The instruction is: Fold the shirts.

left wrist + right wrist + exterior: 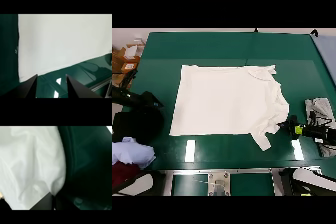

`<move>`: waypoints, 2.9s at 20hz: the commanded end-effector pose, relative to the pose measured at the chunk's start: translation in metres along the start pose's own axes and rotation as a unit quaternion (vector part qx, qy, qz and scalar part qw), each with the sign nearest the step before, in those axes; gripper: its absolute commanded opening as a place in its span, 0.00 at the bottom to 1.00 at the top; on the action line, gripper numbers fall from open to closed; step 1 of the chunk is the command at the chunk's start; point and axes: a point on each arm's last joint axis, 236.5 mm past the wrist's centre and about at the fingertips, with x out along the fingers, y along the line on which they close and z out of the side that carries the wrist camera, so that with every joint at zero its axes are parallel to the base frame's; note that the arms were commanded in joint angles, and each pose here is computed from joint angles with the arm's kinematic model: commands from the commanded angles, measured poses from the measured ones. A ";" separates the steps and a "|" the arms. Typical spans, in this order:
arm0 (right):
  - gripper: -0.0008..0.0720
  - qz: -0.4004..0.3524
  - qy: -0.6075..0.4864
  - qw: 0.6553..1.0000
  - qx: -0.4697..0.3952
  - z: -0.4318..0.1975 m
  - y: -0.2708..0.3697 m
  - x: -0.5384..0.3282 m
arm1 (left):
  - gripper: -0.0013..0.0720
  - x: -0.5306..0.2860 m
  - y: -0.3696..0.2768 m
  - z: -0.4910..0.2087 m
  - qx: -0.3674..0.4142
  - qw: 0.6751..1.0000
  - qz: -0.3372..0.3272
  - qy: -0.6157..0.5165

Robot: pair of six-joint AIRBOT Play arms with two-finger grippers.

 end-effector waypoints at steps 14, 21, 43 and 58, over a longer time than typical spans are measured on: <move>0.03 -0.017 -0.055 0.998 0.008 0.054 0.010 -0.048 | 0.60 0.124 0.067 -0.094 -0.187 0.982 0.022 -0.009; 0.03 -0.020 -0.046 0.999 -0.003 0.050 0.014 -0.042 | 0.56 0.150 0.020 -0.092 -0.140 0.989 -0.038 -0.020; 0.03 0.273 -0.550 0.580 -0.536 -0.186 0.496 -0.487 | 0.05 -0.426 -0.409 -0.075 0.452 0.639 -0.099 -0.615; 0.03 0.169 -0.382 0.802 -0.428 0.021 0.368 -0.268 | 0.05 -0.206 -0.210 0.096 0.253 0.878 -0.008 -0.406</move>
